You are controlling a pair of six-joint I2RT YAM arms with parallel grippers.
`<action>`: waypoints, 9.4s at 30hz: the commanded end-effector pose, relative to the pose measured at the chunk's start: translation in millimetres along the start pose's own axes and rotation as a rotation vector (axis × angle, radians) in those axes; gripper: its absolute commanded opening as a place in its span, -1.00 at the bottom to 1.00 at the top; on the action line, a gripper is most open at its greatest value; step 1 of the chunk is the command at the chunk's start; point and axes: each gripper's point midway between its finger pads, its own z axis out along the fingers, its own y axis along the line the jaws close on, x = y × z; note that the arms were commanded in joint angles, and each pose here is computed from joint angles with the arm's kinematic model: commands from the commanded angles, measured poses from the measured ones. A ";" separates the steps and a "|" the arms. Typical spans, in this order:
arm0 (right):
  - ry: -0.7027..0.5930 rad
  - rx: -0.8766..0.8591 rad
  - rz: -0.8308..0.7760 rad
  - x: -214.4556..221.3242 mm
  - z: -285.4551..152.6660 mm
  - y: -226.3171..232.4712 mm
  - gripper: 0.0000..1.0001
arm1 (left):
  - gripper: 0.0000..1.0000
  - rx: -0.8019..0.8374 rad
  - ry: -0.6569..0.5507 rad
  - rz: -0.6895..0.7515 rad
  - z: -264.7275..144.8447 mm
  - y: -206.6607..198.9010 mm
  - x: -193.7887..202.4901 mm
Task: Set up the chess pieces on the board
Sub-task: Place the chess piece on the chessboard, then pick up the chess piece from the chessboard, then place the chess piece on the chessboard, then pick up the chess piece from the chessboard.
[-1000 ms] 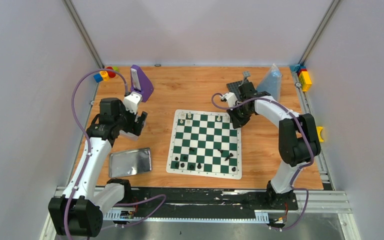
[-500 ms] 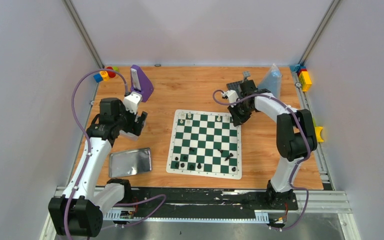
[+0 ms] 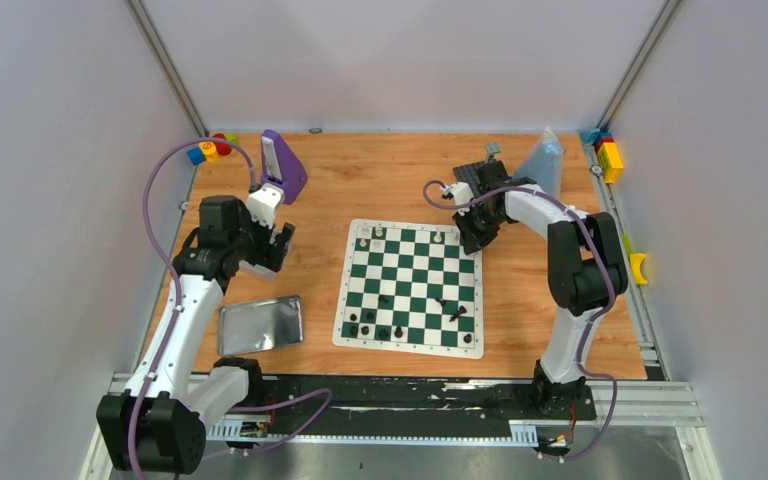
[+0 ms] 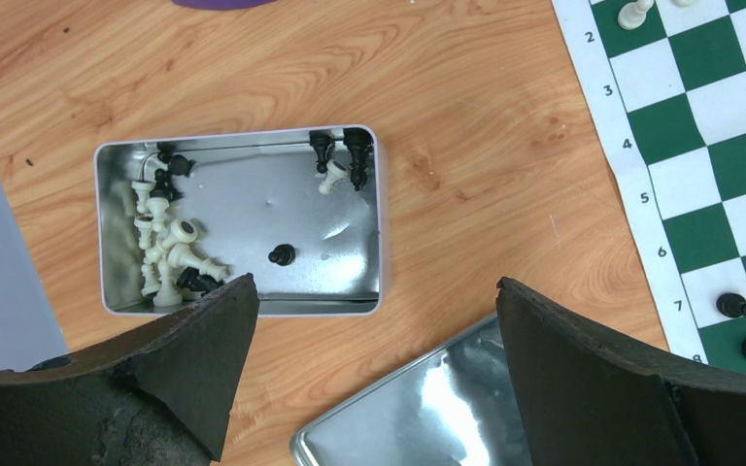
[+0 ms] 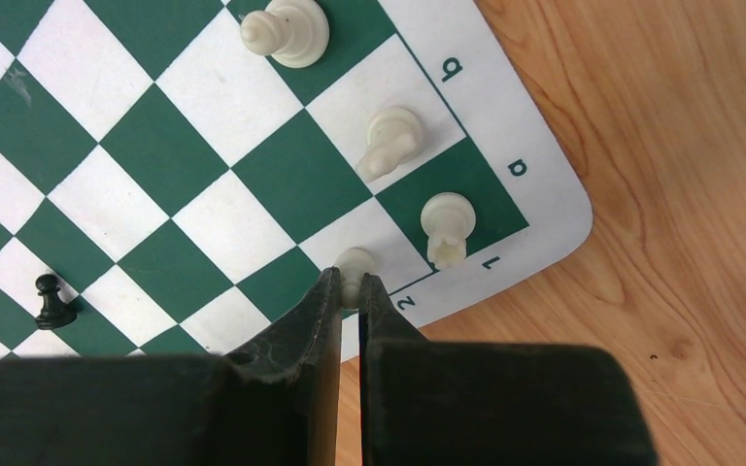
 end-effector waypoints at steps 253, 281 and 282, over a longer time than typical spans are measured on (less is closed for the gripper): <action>-0.528 -0.804 -0.023 -91.3 -107.6 201.2 -0.37 | -0.84 1.009 -0.207 0.319 22.3 -290.3 -96.9; -0.499 -0.787 -0.010 -87.5 -96.6 197.5 -0.61 | -0.85 1.005 -0.207 0.313 22.2 -289.6 -93.9; -0.500 -0.787 -0.011 -87.6 -97.0 197.8 -0.58 | -0.85 1.007 -0.204 0.312 22.3 -289.9 -93.0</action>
